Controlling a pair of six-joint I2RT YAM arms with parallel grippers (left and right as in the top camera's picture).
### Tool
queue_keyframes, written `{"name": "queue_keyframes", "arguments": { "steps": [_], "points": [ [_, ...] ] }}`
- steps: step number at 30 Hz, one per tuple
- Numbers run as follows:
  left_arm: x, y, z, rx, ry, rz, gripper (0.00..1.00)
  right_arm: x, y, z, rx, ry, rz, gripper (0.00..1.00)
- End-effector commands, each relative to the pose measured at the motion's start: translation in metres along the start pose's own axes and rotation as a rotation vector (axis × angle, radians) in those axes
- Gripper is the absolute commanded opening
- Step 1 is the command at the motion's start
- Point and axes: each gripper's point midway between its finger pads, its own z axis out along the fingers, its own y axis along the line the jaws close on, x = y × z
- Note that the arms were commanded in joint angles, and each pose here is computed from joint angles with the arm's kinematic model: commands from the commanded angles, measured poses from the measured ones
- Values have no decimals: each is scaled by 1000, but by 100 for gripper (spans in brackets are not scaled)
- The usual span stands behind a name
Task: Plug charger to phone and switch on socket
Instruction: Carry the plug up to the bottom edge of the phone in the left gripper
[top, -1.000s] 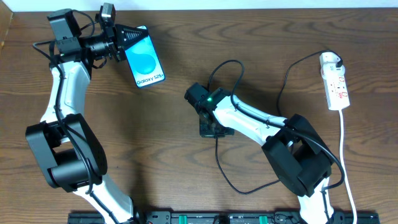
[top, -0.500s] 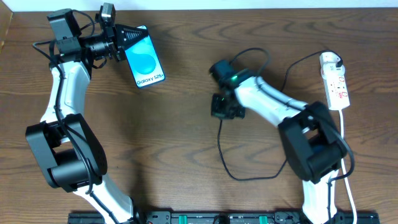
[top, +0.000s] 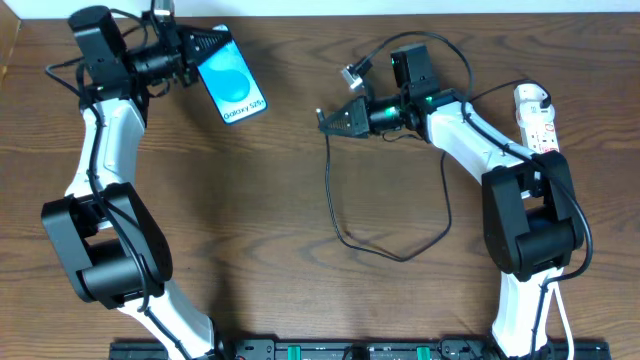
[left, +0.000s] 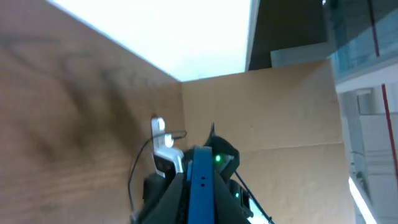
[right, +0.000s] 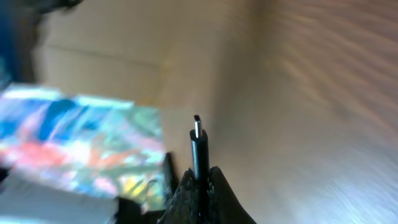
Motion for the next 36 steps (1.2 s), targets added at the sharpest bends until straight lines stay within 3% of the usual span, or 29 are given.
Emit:
{"name": "queue_keyframes", "arguments": {
  "steps": [1, 17, 27, 36],
  "points": [
    [-6, -33, -4, 28, -21, 15, 7, 8, 38, -2, -205, 80, -50, 1],
    [-30, -82, -9, 126, -139, 125, 8, -6, 97, 12, -327, 143, -163, 1],
    [-23, -83, -7, 128, -100, 130, 7, 5, 123, 36, -358, 188, -194, 1],
    [-7, -88, 8, 143, -34, 221, 7, 14, 130, 48, -372, 219, -195, 1]
  ]
}}
